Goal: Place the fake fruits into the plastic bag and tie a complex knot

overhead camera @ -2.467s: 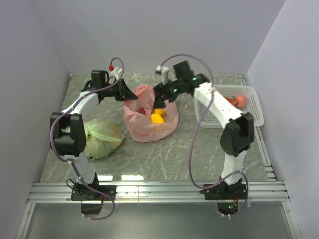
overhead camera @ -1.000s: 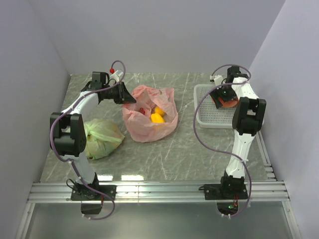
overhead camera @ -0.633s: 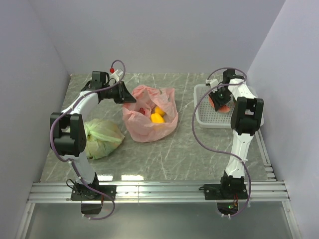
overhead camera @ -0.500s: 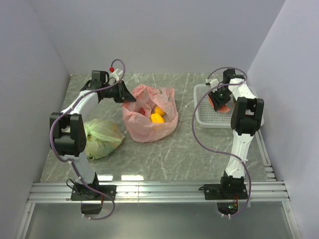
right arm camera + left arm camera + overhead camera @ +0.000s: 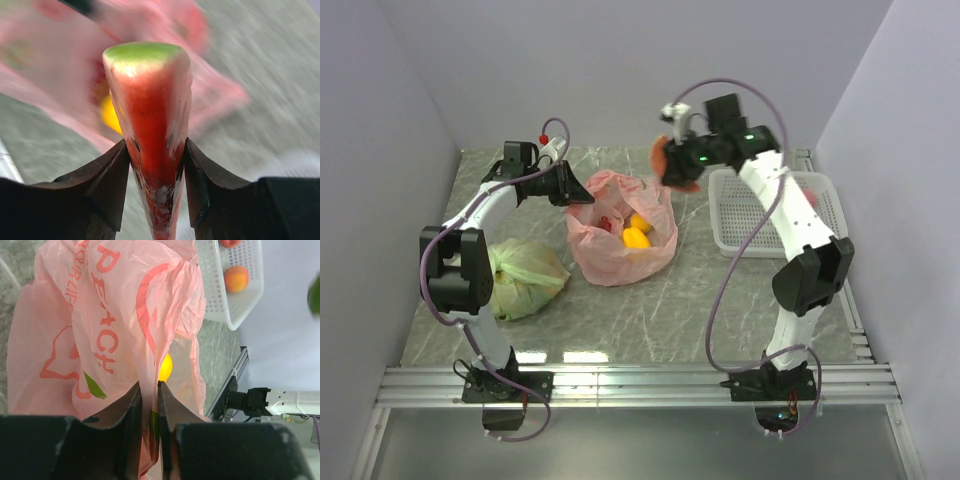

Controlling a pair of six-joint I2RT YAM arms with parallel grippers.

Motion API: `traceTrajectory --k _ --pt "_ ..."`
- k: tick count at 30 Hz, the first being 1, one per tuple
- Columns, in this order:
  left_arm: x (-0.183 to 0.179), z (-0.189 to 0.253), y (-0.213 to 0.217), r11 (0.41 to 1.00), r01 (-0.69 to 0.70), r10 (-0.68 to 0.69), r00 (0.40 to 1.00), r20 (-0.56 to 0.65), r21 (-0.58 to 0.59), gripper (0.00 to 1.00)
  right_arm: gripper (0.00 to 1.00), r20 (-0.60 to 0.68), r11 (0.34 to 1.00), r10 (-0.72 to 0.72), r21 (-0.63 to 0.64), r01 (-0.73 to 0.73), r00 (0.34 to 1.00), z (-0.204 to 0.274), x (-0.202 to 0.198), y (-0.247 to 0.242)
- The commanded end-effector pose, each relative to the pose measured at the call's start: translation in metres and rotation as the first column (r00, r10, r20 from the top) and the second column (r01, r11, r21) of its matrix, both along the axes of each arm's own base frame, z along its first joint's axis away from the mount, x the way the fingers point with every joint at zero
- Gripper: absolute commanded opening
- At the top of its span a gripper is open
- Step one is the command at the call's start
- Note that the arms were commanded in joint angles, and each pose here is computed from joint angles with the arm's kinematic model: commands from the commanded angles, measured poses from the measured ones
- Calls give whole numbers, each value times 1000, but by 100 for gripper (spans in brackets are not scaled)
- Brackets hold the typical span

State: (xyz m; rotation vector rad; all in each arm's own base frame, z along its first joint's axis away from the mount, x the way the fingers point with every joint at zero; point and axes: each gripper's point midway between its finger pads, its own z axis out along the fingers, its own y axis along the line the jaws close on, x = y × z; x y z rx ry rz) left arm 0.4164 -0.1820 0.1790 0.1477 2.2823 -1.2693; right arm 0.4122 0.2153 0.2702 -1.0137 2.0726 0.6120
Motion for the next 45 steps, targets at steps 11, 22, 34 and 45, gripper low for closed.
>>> traceTrajectory --k 11,22,34,45 --pt "11 27 -3 995 -13 15 1000 17 -99 22 36 -86 998 42 45 -38 995 -74 -8 154" --pt "18 21 1 996 -25 26 1000 13 -88 24 98 -50 996 38 80 -33 998 -22 -15 111" --pt "21 19 2 998 -7 9 999 41 -56 24 98 -72 857 -508 -144 495 858 -30 20 -185" --pt "22 11 3 1000 10 -9 999 41 -28 31 98 -27 631 -745 -353 691 667 -97 53 -347"
